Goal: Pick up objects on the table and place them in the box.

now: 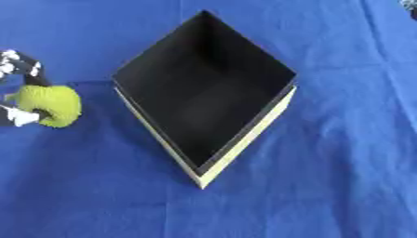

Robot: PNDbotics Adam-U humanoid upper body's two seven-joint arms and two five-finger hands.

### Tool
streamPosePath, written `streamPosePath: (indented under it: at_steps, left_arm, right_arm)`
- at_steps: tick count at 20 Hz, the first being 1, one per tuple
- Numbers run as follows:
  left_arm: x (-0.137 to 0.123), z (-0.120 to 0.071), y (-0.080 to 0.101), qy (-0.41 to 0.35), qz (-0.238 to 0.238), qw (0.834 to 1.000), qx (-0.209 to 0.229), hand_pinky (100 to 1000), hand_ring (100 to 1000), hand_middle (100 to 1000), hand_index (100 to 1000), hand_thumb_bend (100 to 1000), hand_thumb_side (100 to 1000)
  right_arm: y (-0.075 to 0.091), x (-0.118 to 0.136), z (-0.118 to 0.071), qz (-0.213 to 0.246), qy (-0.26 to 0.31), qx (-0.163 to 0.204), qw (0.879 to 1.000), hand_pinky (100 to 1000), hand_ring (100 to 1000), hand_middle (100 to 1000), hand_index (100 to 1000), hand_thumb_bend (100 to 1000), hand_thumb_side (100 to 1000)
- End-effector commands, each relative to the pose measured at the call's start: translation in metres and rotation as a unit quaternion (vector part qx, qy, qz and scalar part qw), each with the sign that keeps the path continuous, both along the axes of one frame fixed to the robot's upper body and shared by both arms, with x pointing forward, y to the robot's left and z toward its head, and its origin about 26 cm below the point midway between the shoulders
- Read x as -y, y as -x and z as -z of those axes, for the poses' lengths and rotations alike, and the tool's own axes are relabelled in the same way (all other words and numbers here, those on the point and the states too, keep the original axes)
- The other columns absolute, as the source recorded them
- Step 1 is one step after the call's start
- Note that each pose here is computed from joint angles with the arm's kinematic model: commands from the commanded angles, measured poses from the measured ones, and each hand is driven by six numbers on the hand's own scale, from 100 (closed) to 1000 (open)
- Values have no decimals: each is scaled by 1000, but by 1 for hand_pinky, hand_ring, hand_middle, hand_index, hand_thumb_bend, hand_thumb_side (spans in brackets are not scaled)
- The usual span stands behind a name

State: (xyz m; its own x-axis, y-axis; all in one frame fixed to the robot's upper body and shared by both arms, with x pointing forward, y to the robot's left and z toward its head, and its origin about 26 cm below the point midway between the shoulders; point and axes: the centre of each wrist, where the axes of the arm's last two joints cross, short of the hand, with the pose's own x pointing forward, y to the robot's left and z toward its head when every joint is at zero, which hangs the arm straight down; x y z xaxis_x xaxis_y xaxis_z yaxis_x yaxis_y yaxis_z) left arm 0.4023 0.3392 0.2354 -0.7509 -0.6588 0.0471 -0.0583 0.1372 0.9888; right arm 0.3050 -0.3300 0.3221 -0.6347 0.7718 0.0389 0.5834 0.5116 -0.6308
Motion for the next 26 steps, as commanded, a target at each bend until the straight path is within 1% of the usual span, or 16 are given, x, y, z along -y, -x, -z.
streamPosePath:
  at_steps: [1, 2, 5, 6, 10, 13, 17, 20, 23, 26]
  left_arm:
    - [-9, -25, 9, -4, -9, 999, 52, 342, 359, 350, 476, 313, 100]
    - [-8, -29, 10, -1, -7, 998, 64, 274, 326, 318, 440, 303, 100]
    - [-1, -46, 14, 5, 4, 994, 111, 252, 300, 290, 408, 318, 100]
    - [3, -52, 16, 6, 11, 992, 129, 240, 296, 283, 400, 337, 100]
    - [26, -73, 21, 5, 59, 980, 191, 261, 342, 286, 411, 360, 100]
    - [47, -87, 21, 11, 99, 971, 218, 271, 347, 293, 423, 355, 100]
    - [76, -99, 16, 31, 144, 963, 225, 274, 346, 294, 424, 331, 100]
    - [96, -104, 13, 43, 172, 960, 218, 276, 344, 294, 426, 315, 100]
    - [115, -105, 11, 46, 201, 957, 206, 290, 352, 302, 435, 300, 100]
    - [131, -102, 9, 35, 225, 955, 191, 325, 380, 329, 471, 312, 100]
  right_arm:
    - [3, 2, -6, 2, 6, 7, 1000, 827, 816, 659, 846, 100, 258]
    - [3, 2, -6, 2, 5, 7, 1000, 827, 816, 659, 846, 100, 257]
    - [3, 2, -6, 2, 5, 6, 1000, 827, 815, 659, 845, 100, 249]
    - [3, 2, -6, 1, 5, 7, 1000, 827, 813, 659, 845, 100, 238]
    - [3, 0, -7, 0, 8, 10, 1000, 826, 809, 660, 843, 100, 198]
    - [4, -1, -9, -1, 9, 14, 1000, 825, 804, 661, 840, 100, 150]
    - [5, -4, -12, -4, 10, 22, 1000, 824, 801, 663, 838, 100, 102]
    - [6, -6, -14, -5, 7, 30, 1000, 823, 796, 666, 836, 100, 100]
    - [7, -7, -17, -4, 3, 40, 999, 822, 792, 666, 834, 100, 100]
    - [9, -9, -20, -3, -1, 49, 999, 822, 788, 668, 832, 100, 100]
